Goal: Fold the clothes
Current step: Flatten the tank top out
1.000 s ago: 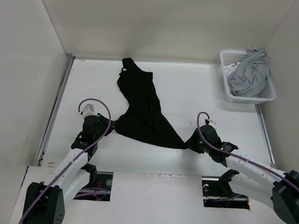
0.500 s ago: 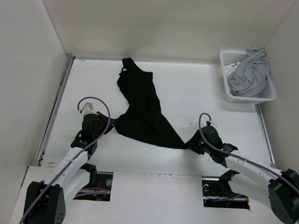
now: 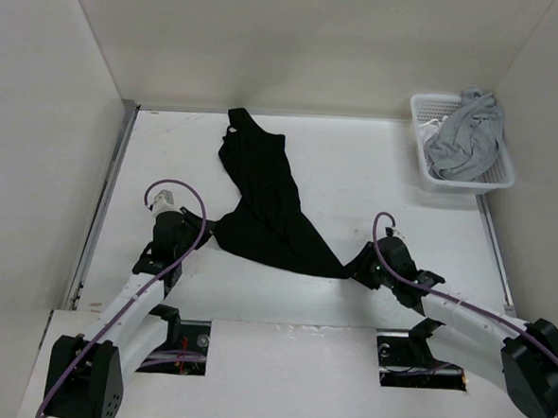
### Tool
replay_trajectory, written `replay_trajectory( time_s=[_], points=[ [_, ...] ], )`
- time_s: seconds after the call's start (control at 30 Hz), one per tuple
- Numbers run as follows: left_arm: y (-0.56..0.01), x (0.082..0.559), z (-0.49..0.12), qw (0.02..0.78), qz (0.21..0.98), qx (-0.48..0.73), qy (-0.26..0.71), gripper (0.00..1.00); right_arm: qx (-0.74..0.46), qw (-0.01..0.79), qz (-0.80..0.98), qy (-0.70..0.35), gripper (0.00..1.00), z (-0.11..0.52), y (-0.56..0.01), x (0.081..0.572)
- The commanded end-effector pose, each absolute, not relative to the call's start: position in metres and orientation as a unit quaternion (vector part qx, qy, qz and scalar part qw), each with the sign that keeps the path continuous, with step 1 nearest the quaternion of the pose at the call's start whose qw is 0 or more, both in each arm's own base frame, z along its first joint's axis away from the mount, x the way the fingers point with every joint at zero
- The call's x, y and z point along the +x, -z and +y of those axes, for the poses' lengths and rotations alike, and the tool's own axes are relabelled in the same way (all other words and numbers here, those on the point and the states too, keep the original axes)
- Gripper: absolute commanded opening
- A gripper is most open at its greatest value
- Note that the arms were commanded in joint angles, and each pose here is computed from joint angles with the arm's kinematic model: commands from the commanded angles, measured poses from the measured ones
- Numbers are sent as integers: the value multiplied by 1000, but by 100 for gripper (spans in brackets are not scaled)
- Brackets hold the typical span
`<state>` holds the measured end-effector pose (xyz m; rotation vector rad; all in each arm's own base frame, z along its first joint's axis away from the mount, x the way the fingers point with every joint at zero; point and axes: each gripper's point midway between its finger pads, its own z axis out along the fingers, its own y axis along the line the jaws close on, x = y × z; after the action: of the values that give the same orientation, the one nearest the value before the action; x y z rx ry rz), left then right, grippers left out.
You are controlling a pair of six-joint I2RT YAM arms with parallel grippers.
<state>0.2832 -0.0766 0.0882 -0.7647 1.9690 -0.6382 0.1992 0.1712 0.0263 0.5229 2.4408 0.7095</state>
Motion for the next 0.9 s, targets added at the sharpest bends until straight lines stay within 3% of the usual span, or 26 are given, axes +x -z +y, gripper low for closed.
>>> replay_trajectory(
  time_s=[0.0, 0.37, 0.53, 0.7, 0.8, 0.87],
  points=[
    [-113, 297, -78, 478, 775, -305, 278, 8, 202, 286, 892, -285, 39, 174, -35, 203],
    [-113, 299, -81, 478, 775, -305, 281, 8, 202, 286, 891, -289, 21, 175, -35, 205],
    [-118, 301, -79, 482, 769, -309, 283, 8, 200, 297, 884, -301, 5, 178, -45, 209],
    [-173, 315, -87, 516, 732, -307, 323, 3, 191, 380, 829, -363, 0, 185, -132, 226],
    [-246, 317, -91, 553, 686, -301, 365, 1, 170, 455, 785, -385, 0, 179, -222, 229],
    [-323, 307, -85, 601, 635, -293, 386, 1, 156, 515, 746, -393, 0, 168, -294, 225]
  ],
)
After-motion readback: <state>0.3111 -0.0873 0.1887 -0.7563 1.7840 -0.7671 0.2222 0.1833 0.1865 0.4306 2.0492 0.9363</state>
